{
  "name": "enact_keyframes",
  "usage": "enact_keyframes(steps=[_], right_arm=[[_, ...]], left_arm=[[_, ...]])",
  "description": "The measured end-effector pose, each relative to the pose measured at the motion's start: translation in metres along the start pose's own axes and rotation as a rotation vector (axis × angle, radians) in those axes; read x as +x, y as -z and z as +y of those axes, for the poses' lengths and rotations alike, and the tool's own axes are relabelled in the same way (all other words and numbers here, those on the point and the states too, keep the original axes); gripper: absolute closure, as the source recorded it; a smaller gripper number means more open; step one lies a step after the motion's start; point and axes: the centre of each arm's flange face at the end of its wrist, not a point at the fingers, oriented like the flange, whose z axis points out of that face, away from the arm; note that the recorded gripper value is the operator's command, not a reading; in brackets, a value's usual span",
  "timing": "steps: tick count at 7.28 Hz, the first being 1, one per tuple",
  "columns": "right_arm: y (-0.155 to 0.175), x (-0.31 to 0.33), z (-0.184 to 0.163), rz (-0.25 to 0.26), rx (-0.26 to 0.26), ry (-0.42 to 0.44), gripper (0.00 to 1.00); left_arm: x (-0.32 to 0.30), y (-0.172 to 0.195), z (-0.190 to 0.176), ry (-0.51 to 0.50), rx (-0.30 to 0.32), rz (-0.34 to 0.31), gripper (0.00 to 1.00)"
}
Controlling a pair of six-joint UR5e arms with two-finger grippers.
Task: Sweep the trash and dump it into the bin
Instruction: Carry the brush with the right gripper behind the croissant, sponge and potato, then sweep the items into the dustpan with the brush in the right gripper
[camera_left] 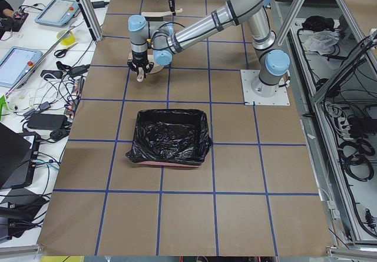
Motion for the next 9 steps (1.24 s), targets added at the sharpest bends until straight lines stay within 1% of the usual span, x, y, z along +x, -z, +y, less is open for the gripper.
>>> enact_keyframes(steps=[2,4,9], right_arm=[[-0.005,-0.026,-0.005,0.007,0.0,-0.009,1.0],[-0.016,-0.053,-0.006,0.016,-0.008,-0.04,1.0],[-0.02,-0.135,-0.008,0.019,0.017,-0.119,1.0]], left_arm=[[0.0,0.0,0.0,0.0,0.0,0.0,1.0],[0.0,0.0,0.0,-0.001,0.0,0.0,1.0],[0.0,0.001,0.0,0.0,0.0,-0.002,1.0]])
